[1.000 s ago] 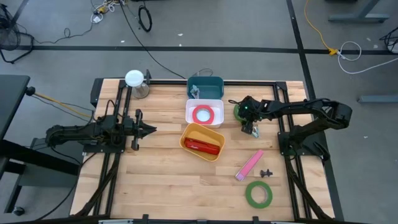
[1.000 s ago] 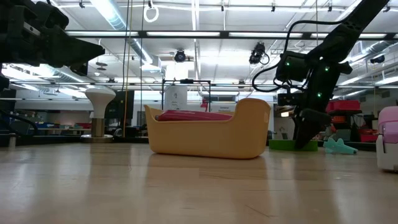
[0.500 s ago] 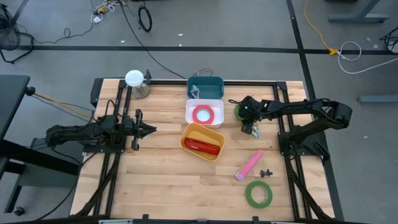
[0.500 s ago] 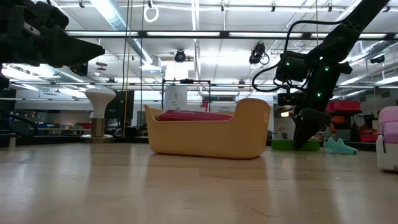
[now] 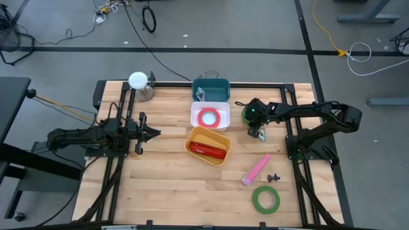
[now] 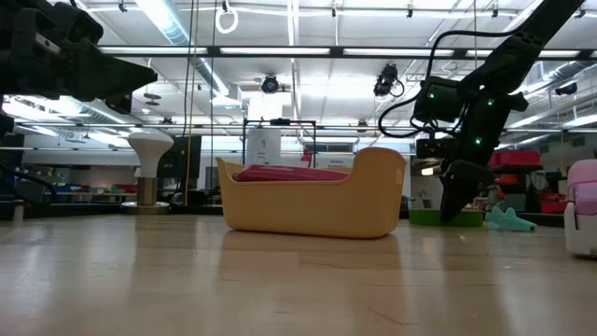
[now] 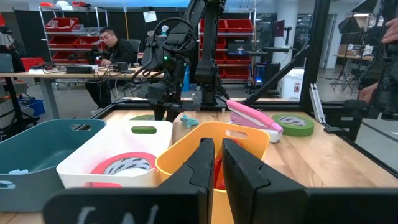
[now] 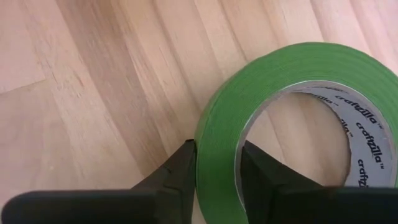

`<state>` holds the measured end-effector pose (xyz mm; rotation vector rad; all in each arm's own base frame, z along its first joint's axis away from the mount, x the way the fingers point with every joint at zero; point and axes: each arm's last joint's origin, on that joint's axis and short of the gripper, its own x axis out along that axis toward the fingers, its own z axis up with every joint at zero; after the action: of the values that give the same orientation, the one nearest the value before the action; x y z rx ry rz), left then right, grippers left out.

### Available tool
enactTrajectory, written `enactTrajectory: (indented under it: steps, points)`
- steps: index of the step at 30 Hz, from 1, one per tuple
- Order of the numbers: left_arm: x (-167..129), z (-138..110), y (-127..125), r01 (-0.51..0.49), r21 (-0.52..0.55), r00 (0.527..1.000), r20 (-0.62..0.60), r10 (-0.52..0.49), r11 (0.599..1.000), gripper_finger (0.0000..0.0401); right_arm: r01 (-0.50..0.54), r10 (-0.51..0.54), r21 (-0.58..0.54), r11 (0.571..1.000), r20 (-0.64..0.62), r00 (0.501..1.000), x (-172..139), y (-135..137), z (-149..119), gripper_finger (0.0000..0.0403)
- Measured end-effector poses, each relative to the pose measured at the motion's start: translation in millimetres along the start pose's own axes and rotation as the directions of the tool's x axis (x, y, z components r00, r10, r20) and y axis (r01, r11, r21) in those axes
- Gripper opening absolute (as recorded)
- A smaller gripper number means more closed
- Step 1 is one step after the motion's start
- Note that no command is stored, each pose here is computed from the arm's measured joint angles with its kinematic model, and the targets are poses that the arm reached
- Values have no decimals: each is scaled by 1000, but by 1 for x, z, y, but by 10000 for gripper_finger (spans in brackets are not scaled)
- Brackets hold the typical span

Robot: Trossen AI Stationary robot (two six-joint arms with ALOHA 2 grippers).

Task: Pick and place Stapler, Stapler remover, tape
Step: Put the top green tape into the white bin

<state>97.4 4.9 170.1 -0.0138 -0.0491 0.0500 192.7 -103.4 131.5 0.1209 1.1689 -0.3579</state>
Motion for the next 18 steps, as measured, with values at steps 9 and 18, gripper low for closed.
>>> enactTrajectory:
  steps: [9, 18]
  points:
    - [0, 0, 0, 0, 0, 1000, 0, 0, 1000, 37, 0, -1, 29, 1000, 40, 999, -8, -2, 11, 97]
    - [0, 0, 0, 0, 0, 1000, 0, 0, 1000, 37, 14, -15, 10, 1000, 103, 995, -36, -9, 45, 96]
